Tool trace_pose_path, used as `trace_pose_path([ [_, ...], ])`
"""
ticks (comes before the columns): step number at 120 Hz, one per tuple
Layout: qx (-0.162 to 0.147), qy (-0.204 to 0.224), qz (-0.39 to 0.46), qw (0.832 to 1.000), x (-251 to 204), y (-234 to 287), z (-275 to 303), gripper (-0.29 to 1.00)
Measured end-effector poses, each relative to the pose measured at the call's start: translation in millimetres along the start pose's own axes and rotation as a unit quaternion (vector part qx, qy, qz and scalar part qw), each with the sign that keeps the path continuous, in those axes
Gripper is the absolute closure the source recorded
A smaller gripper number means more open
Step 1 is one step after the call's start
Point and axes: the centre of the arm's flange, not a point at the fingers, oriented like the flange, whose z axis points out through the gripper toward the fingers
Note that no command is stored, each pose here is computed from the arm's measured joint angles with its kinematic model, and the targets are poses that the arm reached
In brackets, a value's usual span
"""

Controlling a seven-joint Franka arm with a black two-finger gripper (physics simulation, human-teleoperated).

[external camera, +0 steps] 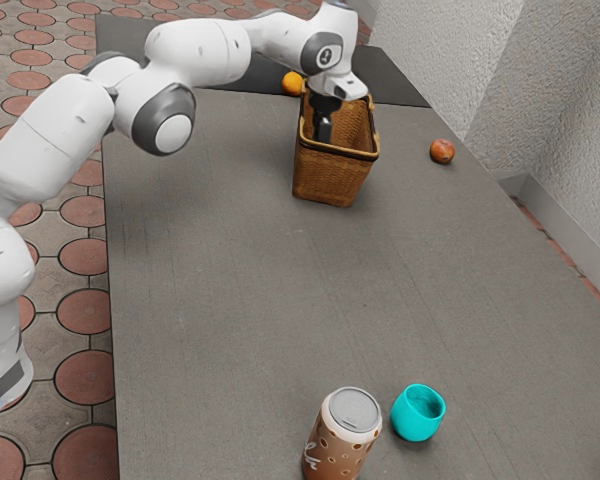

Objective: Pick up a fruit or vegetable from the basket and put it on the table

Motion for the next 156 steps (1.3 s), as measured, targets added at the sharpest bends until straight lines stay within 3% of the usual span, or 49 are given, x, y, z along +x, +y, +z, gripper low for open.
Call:
trace_pose_path([
  [43, -0.013, -0.033, -0.009, 0.999, -10.5, 0.9, 8.5, 0.00],
  [119, -0.032, -0.051, -0.010, 0.998, -9.0, 2.9, 49.6, -0.01],
  [156, -0.029, -0.050, -0.026, 0.998, -9.2, 1.5, 49.5, 0.05],
])
